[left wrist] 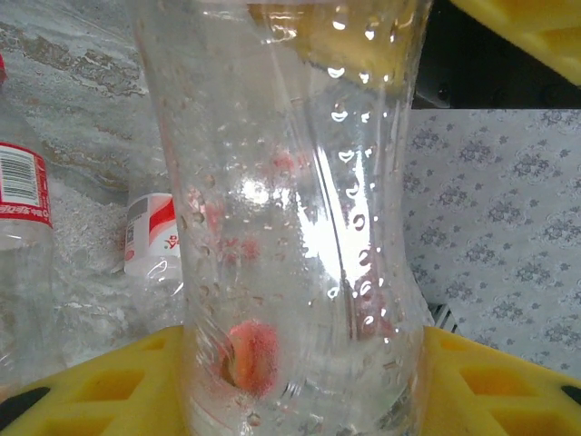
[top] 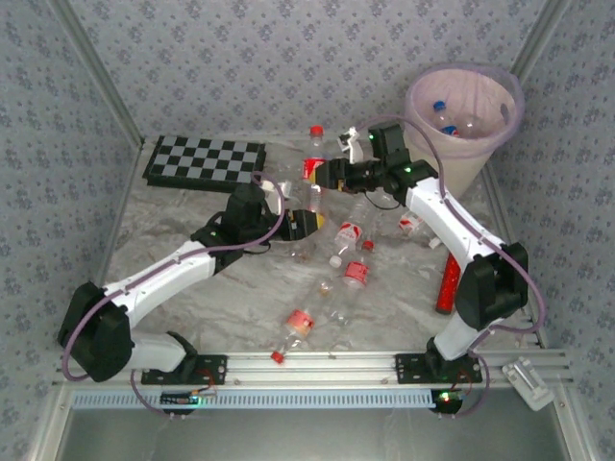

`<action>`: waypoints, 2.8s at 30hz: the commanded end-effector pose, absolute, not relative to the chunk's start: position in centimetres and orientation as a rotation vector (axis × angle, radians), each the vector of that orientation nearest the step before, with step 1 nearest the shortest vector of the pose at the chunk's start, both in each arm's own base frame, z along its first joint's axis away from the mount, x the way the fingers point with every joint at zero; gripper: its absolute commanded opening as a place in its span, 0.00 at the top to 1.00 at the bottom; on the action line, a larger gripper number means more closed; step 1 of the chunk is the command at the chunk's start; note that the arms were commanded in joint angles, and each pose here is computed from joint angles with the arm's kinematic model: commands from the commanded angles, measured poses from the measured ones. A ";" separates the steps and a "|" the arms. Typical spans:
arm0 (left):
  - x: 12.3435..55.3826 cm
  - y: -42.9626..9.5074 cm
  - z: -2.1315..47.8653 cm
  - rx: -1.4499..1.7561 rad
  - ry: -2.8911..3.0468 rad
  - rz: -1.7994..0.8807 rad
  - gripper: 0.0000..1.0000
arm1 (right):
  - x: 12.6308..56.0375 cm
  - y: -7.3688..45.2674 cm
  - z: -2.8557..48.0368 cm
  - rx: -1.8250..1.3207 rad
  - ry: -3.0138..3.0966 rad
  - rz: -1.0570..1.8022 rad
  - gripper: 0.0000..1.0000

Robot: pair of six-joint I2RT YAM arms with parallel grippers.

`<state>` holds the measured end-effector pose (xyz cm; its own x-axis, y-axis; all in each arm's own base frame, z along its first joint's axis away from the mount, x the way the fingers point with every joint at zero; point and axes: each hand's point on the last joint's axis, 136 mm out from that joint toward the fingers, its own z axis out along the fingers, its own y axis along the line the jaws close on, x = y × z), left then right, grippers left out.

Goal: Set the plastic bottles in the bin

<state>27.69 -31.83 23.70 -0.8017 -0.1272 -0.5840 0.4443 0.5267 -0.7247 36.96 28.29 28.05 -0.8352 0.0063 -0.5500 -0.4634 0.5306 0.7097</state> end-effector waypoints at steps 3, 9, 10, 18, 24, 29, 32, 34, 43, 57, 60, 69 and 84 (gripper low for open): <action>28.1 -32.4 25.5 0.275 2.124 -1.293 1.00 | 37.5 27.9 30.0 -0.381 2.213 1.279 0.54; 28.2 -32.0 25.4 0.264 2.140 -1.258 0.12 | 38.4 25.9 33.4 -0.394 2.139 1.209 0.55; 28.2 -31.9 25.2 0.266 2.147 -1.246 0.04 | 38.7 25.2 34.2 -0.389 2.127 1.182 0.55; 28.3 -30.0 22.6 0.227 2.253 -1.088 0.00 | 41.6 13.3 42.1 -0.198 1.973 0.807 0.66; 28.4 -29.5 21.7 0.215 2.290 -1.038 0.00 | 44.1 3.3 46.2 0.001 1.848 0.415 0.87; 28.4 -29.5 21.9 0.210 2.292 -1.036 0.01 | 47.0 -1.9 47.2 0.073 1.765 0.105 1.00; 28.3 -29.2 22.0 0.204 2.296 -1.022 0.02 | 48.9 -4.0 46.4 0.088 1.781 -0.039 1.00; 28.3 -29.0 22.1 0.197 2.297 -1.012 0.02 | 50.2 -5.0 45.4 0.091 1.822 -0.105 1.00; 28.2 -28.4 21.8 0.178 2.312 -0.978 0.02 | 55.4 -6.8 37.2 0.077 2.112 -0.159 1.00; 27.5 -25.2 20.7 0.109 2.451 -0.776 0.06 | 57.9 -9.1 24.8 0.147 2.402 -0.041 1.00; 27.7 -25.0 20.3 0.093 2.452 -0.759 0.07 | 58.2 -9.2 23.4 0.176 2.421 -0.008 0.99; 28.0 -25.3 18.5 0.095 2.498 -0.727 0.08 | 58.9 -9.1 23.4 0.192 2.395 0.023 0.28; 28.2 -25.4 16.6 0.120 2.545 -0.672 0.07 | 54.9 -7.3 38.8 0.121 2.092 -0.032 0.00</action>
<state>28.01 -25.68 17.10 -0.8706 -0.0655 -0.4876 0.2001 0.8583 -0.4725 57.68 -8.07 30.95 -0.6201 0.1161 -0.7759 0.1081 0.9922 0.0621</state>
